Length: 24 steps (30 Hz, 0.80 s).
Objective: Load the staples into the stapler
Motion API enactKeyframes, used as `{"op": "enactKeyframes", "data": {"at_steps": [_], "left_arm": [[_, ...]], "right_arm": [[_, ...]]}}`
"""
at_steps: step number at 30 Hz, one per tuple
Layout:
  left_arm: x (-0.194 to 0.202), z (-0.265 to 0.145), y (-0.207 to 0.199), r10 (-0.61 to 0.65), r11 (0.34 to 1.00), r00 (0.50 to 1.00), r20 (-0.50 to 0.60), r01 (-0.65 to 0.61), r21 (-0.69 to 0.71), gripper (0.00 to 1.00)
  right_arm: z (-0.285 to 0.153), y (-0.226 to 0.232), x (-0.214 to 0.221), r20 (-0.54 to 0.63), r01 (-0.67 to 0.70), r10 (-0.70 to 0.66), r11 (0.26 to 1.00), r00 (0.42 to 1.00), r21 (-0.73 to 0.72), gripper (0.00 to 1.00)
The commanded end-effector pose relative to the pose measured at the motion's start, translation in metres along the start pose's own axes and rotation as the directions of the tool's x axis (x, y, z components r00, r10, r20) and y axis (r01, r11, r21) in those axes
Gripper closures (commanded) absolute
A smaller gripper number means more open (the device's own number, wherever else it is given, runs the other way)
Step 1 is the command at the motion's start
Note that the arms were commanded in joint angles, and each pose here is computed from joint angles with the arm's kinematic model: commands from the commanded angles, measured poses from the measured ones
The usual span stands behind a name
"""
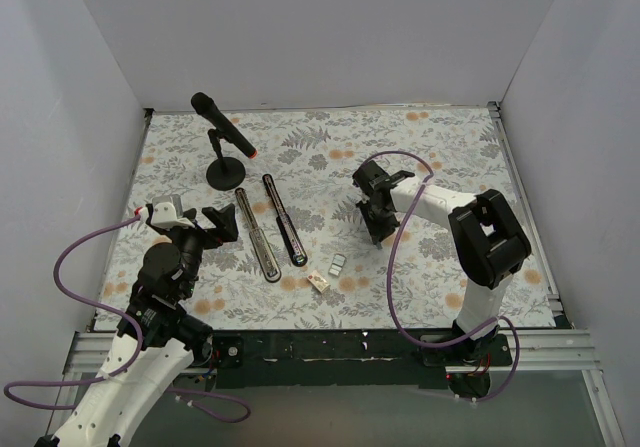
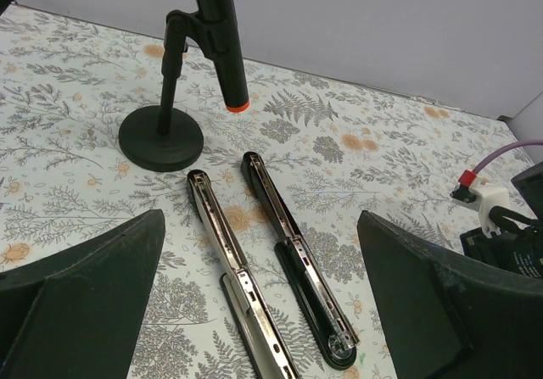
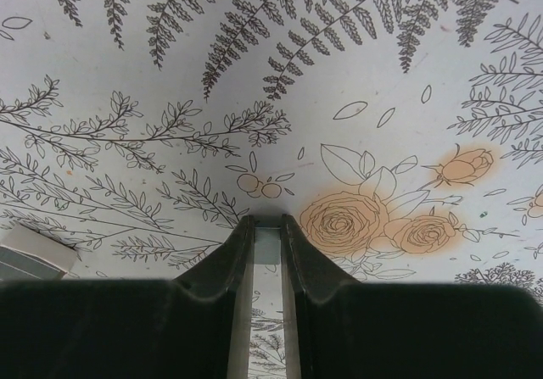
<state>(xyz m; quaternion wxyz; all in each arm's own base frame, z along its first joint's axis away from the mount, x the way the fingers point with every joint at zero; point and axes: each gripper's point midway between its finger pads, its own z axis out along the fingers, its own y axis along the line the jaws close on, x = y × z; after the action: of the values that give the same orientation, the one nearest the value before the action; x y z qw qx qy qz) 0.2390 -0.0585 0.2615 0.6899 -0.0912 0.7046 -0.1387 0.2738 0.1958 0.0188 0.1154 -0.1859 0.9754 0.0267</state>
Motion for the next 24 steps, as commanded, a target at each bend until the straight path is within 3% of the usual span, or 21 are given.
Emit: {"op": "enactKeyframes", "data": {"at_steps": [1,12,24], "left_arm": [[0.0,0.0,-0.001,-0.003,1.0,1.0,0.005,0.003,0.009,0.02],[-0.001,0.0,-0.001,-0.007,1.0,1.0,0.007,0.007,0.007,0.02],[-0.007,-0.002,0.002,-0.018,1.0,0.999,0.032,0.018,-0.005,0.02]], "right_arm": [[-0.008,0.0,-0.008,0.018,-0.012,0.012,1.0,1.0,0.012,0.81],[-0.053,0.053,-0.053,0.249,0.037,-0.03,0.999,0.968,-0.026,0.83],[-0.089,0.158,-0.1,0.532,0.125,-0.05,0.986,0.845,-0.106,0.83]]}}
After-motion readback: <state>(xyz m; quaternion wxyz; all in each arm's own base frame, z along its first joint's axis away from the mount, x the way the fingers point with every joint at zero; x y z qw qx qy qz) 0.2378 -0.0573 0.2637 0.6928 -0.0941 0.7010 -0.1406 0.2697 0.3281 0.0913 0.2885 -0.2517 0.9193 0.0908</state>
